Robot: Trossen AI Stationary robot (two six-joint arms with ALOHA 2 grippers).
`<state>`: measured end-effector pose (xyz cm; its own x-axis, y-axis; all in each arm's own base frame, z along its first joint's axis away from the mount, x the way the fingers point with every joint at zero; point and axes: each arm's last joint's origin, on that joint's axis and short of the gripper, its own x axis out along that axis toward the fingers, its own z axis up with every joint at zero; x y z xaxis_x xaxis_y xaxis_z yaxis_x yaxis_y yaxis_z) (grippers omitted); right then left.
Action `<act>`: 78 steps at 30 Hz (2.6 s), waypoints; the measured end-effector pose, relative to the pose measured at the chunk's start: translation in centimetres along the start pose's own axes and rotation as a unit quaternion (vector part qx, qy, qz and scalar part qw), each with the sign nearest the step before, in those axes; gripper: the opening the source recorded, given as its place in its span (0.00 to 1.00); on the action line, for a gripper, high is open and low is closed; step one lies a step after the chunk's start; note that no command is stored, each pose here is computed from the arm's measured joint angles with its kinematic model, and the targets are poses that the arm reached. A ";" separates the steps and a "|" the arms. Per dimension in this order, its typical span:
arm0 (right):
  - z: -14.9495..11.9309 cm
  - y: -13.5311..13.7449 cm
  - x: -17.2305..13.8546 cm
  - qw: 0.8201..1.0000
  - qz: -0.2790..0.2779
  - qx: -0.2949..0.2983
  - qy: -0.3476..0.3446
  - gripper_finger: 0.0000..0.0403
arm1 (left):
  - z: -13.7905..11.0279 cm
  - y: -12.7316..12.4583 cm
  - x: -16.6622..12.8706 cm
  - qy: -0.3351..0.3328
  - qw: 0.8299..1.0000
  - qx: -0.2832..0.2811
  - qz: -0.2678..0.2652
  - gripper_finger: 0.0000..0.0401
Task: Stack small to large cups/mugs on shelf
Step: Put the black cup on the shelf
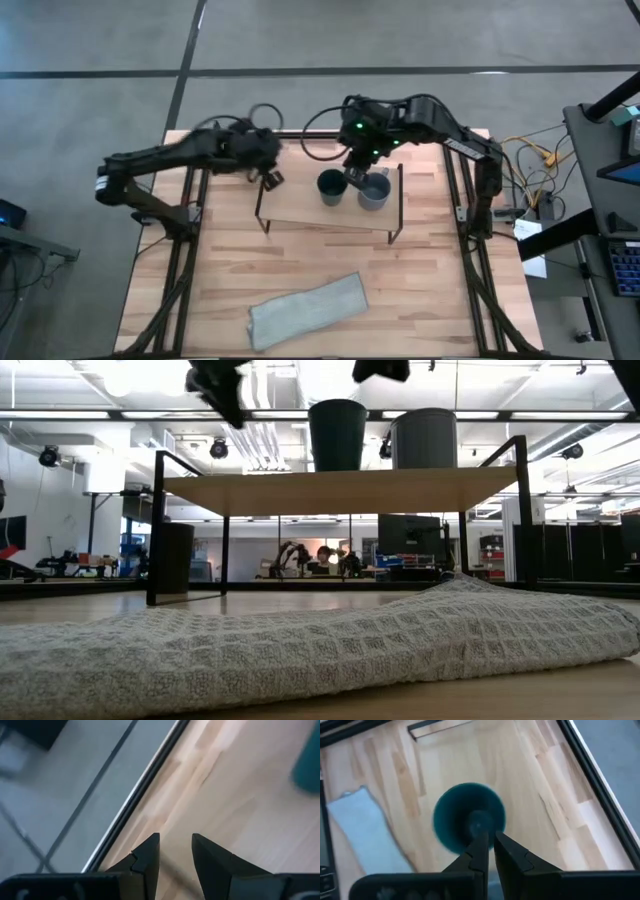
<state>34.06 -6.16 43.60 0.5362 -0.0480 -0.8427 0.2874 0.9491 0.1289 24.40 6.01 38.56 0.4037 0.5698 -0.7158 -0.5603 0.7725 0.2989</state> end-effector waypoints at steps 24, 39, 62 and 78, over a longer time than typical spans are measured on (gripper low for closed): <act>-1.6 1.2 -3.2 1.000 0.014 0.018 -0.009 0.06 | -3.1 11.0 6.7 0.259 0.948 -0.187 0.005 0.25; -2.1 1.1 -3.2 1.000 0.007 0.019 0.019 0.06 | -3.6 12.0 13.1 0.341 0.927 -0.160 0.000 0.25; -2.1 1.0 -3.1 1.000 -0.007 0.016 0.016 0.06 | -4.1 12.6 14.6 0.332 0.924 -0.188 -0.028 0.25; -2.1 1.0 -3.1 1.000 -0.007 0.018 0.016 0.06 | -6.2 12.2 16.6 0.354 0.916 -0.187 -0.036 0.23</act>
<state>31.01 -4.36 45.29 0.5069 -0.0506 -0.8605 0.3229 0.9367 0.1352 19.75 23.17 26.41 -0.0464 0.0938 -0.9945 -0.8120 0.5764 0.0922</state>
